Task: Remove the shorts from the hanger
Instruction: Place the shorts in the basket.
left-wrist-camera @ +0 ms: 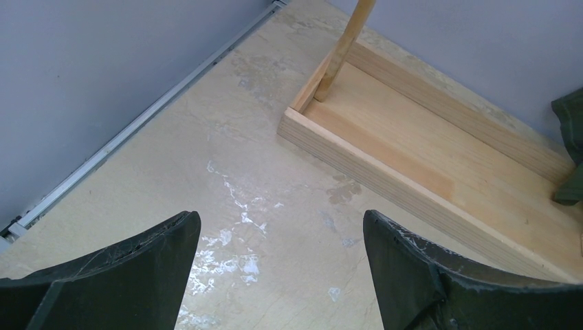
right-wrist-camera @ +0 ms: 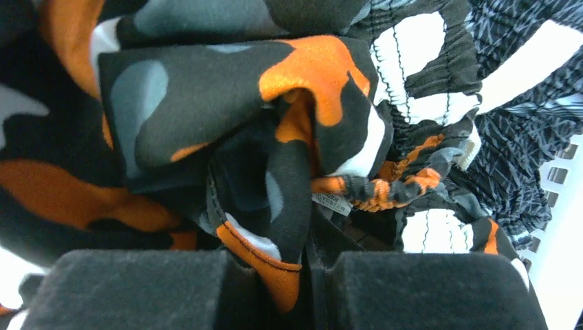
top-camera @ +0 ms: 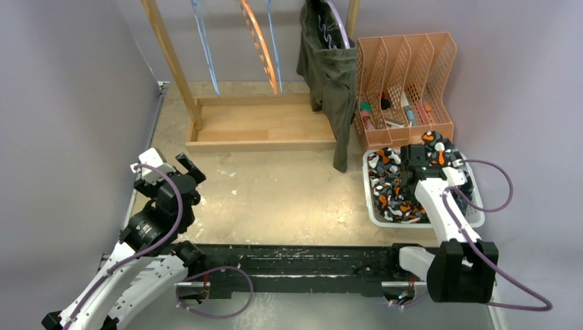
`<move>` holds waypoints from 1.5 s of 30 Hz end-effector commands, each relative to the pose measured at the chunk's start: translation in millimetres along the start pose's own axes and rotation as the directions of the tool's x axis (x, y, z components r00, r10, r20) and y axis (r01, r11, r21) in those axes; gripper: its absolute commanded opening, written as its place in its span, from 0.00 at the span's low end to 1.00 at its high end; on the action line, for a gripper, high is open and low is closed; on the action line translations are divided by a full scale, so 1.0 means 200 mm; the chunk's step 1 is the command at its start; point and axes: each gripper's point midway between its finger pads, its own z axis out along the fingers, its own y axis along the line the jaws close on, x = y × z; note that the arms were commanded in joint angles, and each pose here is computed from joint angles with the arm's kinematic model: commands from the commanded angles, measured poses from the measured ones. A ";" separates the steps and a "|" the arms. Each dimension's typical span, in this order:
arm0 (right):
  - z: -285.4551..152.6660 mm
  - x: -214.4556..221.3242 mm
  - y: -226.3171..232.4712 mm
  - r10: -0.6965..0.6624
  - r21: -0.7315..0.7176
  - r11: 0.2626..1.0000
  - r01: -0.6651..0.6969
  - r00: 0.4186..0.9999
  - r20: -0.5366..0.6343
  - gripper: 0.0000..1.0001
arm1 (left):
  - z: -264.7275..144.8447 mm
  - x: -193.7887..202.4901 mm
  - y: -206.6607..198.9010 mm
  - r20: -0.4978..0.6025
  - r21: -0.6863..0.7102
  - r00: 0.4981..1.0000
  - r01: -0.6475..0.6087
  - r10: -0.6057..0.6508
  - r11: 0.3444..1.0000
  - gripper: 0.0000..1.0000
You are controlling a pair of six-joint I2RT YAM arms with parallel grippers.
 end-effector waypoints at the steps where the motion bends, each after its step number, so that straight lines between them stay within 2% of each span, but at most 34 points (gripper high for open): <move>1: 0.08 0.04 -0.03 0.025 0.035 0.999 -0.025 1.000 -0.018 0.13 | 0.00 -0.04 -0.01 0.023 0.008 0.999 0.029 -0.030 1.000 0.88; 4: 0.10 0.04 0.00 0.006 0.006 1.000 -0.005 0.999 -0.037 0.15 | 0.00 -0.04 -0.01 0.022 0.007 0.999 0.027 -0.028 1.000 0.88; 6: 0.10 0.07 0.00 -0.013 0.007 1.000 0.013 0.998 -0.054 0.30 | 0.00 -0.04 0.00 0.022 0.005 0.999 0.027 -0.027 1.000 0.88; 10: 0.05 0.00 -0.01 -0.022 0.010 1.000 0.023 0.999 -0.039 0.38 | -0.01 -0.04 0.00 0.025 0.006 0.999 0.033 -0.033 0.999 0.88; 18: -0.28 -0.41 0.12 0.001 -0.219 0.975 0.027 0.992 0.127 0.63 | 0.00 -0.03 -0.01 0.017 0.007 1.000 0.018 -0.018 1.000 0.88; 20: -0.33 -0.43 0.15 -0.024 -0.278 0.959 0.060 0.991 0.130 0.69 | 0.00 -0.03 -0.01 0.017 0.004 1.000 0.017 -0.017 1.000 0.88; 26: -0.47 -0.52 0.19 -0.037 -0.344 0.935 0.084 0.990 0.139 0.78 | 0.00 -0.03 -0.01 0.021 0.004 0.999 0.024 -0.024 1.000 0.88; 28: -0.53 -0.57 0.27 -0.066 -0.409 0.904 0.126 0.985 0.158 0.92 | 0.00 -0.03 -0.01 0.019 0.004 1.000 0.022 -0.022 1.000 0.88; 29: -0.55 -0.59 0.29 -0.077 -0.423 0.896 0.139 0.984 0.161 0.94 | 0.00 -0.03 -0.01 0.017 0.004 1.000 0.017 -0.017 1.000 0.88; 31: -0.60 -0.59 0.33 -0.112 -0.457 0.873 0.172 0.981 0.156 0.95 | 0.00 -0.02 -0.02 0.014 0.006 1.000 0.014 -0.014 1.000 0.88; 37: -0.70 -0.40 0.54 -0.240 -0.692 0.683 0.236 0.966 0.093 0.81 | 0.00 -0.02 -0.01 0.014 0.002 1.000 0.012 -0.012 1.000 0.88; 40: -0.58 -0.26 0.56 -0.265 -0.692 0.689 0.215 0.964 0.036 0.73 | 0.00 -0.02 -0.01 0.015 0.001 1.000 0.011 -0.011 1.000 0.88; 43: -0.42 0.00 0.58 -0.395 -0.709 0.657 0.256 0.918 -0.035 0.69 | 0.01 -0.02 -0.01 0.014 -0.002 1.000 0.009 -0.009 1.000 0.88; 45: -0.26 0.13 0.51 -0.430 -0.628 0.731 0.266 0.895 -0.122 0.69 | 0.01 -0.02 -0.01 0.013 -0.002 1.000 0.008 -0.008 1.000 0.88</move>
